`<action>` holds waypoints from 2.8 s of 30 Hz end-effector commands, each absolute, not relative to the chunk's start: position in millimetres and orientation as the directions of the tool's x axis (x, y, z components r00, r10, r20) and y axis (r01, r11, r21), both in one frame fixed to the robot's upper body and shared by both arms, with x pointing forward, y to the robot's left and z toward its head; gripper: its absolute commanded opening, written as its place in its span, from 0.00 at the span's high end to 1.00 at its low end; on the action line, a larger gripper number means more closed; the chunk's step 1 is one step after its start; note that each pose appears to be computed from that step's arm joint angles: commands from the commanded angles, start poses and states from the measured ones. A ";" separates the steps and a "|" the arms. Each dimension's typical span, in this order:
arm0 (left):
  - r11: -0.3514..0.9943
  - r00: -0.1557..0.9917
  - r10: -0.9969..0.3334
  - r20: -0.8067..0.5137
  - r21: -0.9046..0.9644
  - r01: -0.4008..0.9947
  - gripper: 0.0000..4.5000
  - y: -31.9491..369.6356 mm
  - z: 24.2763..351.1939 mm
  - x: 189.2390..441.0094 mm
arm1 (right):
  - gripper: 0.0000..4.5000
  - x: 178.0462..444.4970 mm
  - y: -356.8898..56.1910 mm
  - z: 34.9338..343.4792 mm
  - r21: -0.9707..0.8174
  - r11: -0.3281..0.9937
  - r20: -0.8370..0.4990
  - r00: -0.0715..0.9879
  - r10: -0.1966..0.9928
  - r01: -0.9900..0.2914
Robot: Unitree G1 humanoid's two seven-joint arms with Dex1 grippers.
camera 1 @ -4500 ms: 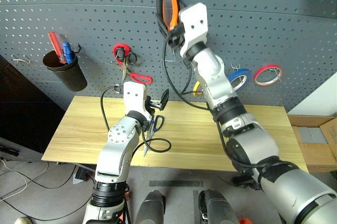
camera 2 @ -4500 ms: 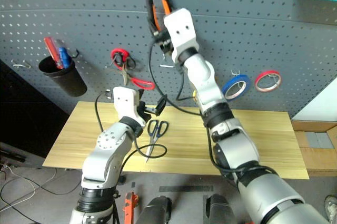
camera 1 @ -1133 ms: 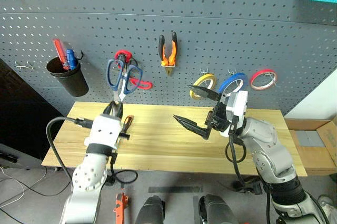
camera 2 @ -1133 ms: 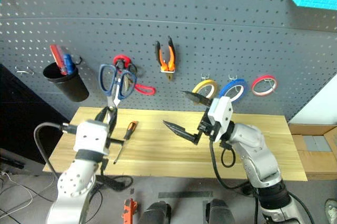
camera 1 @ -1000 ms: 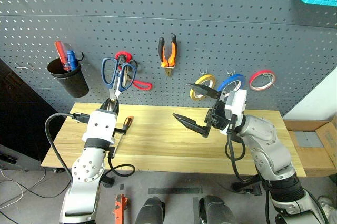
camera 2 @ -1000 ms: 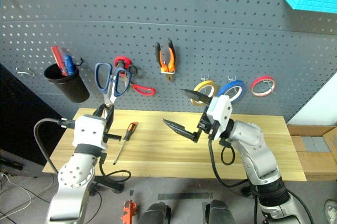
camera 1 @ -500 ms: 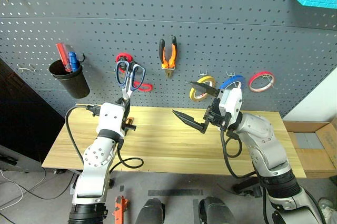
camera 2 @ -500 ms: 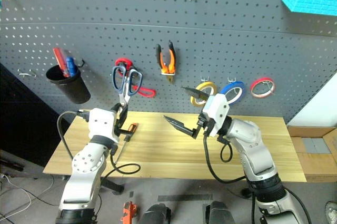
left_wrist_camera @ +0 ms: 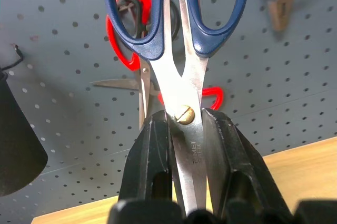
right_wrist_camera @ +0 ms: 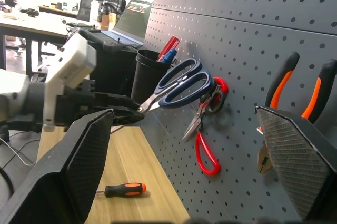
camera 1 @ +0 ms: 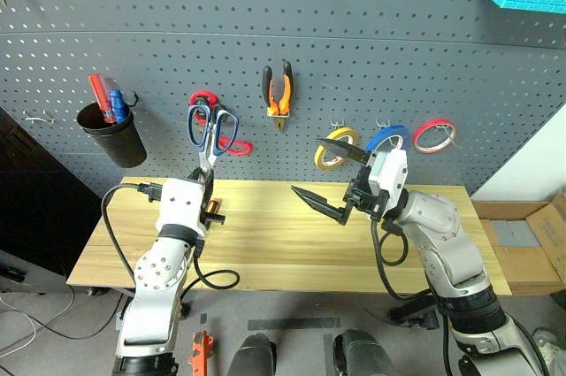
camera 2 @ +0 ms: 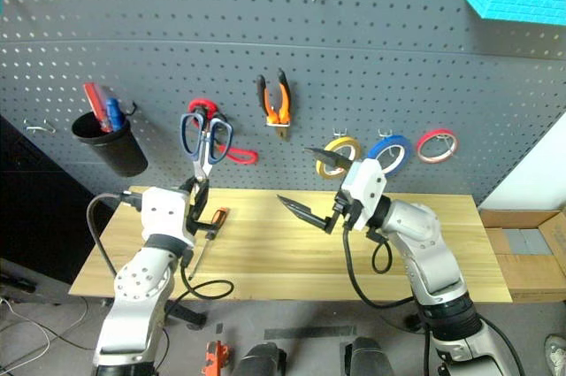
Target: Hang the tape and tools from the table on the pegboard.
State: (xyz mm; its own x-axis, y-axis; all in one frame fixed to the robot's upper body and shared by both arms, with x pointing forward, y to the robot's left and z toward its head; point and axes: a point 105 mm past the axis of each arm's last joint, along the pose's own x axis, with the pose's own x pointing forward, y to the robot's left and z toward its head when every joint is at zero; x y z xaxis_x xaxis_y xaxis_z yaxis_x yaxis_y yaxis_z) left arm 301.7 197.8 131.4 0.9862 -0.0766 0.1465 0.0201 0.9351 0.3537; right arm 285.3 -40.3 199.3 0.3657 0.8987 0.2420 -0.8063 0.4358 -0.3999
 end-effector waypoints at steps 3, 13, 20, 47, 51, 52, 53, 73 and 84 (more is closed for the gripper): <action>0.929 0.956 -0.027 0.292 0.361 -0.083 0.89 196.5 167.5 291.8 | 0.00 281.1 -41.7 205.8 -0.426 0.437 0.272 0.348 0.897 -0.792; 0.939 0.969 0.076 0.236 0.309 -0.149 0.89 219.6 165.5 303.8 | 0.00 282.0 -41.2 204.8 -0.423 0.432 0.267 0.346 0.900 -0.796; 0.960 0.991 0.051 0.123 0.268 -0.082 0.89 216.2 151.1 318.3 | 0.00 281.4 -40.5 204.9 -0.419 0.431 0.267 0.345 0.900 -0.799; 0.969 0.971 -0.004 0.238 0.242 -0.055 0.89 205.6 167.8 305.4 | 0.00 278.2 -42.1 200.9 -0.423 0.433 0.260 0.351 0.899 -0.796; 0.966 0.968 -0.021 0.250 0.256 -0.046 0.89 198.4 166.4 295.3 | 0.00 278.2 -41.8 200.1 -0.423 0.431 0.259 0.350 0.900 -0.797; 0.967 0.969 -0.017 0.248 0.251 -0.047 0.89 198.3 165.4 295.5 | 0.00 278.1 -41.5 200.0 -0.423 0.429 0.258 0.348 0.901 -0.798; 0.968 0.969 -0.013 0.247 0.248 -0.050 0.89 198.7 164.9 296.7 | 0.00 278.0 -41.1 199.9 -0.423 0.427 0.258 0.345 0.902 -0.800; 0.978 0.999 -0.030 -0.014 0.205 0.032 0.89 201.6 124.5 340.2 | 0.00 277.8 -42.4 202.1 -0.420 0.437 0.258 0.357 0.898 -0.795; 0.976 0.999 -0.034 0.008 0.217 0.031 0.37 208.7 128.6 342.7 | 0.00 276.8 -43.6 200.7 -0.418 0.433 0.251 0.356 0.900 -0.799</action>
State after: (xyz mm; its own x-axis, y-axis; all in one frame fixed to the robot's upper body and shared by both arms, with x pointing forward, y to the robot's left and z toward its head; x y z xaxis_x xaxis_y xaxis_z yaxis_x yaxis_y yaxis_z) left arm 340.6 206.5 110.2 0.9974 -0.0347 -0.0632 0.0471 0.9770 0.2080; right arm 283.2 -43.5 188.2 0.3771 0.9009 0.2150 -0.8146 0.4331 -0.3859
